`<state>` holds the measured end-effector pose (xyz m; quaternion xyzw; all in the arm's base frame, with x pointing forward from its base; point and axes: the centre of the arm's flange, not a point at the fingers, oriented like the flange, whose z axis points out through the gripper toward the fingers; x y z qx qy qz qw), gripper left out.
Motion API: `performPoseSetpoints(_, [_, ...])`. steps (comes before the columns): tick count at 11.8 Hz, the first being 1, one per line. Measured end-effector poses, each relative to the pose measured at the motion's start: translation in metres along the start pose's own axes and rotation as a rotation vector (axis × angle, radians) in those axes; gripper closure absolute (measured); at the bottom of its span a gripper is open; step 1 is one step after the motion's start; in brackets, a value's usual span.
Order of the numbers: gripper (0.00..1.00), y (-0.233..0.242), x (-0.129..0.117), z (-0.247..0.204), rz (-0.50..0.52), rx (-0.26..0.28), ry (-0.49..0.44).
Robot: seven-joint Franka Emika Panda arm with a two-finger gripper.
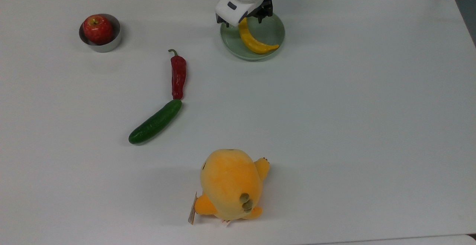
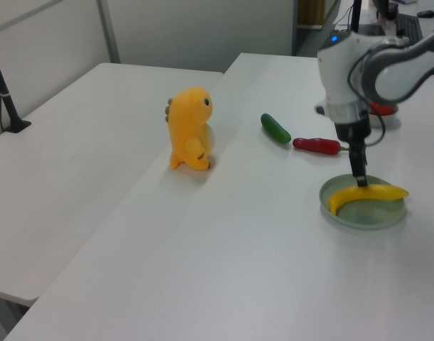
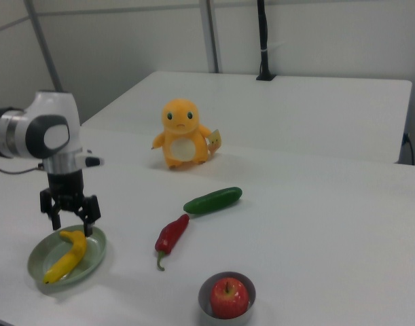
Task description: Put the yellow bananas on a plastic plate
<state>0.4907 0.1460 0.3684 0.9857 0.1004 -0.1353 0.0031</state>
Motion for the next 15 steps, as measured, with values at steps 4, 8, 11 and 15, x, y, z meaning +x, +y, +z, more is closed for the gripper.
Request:
performPoseSetpoints(4, [0.0,0.042,-0.016,-0.144,0.081,0.018,0.127])
performPoseSetpoints(8, [0.0,0.11,-0.036,-0.214,0.199,0.046,0.232])
performPoseSetpoints(11, [0.0,0.126,-0.031,-0.226,0.224,0.045,0.323])
performPoseSetpoints(15, [0.0,0.163,-0.03,-0.235,0.193,0.027,0.417])
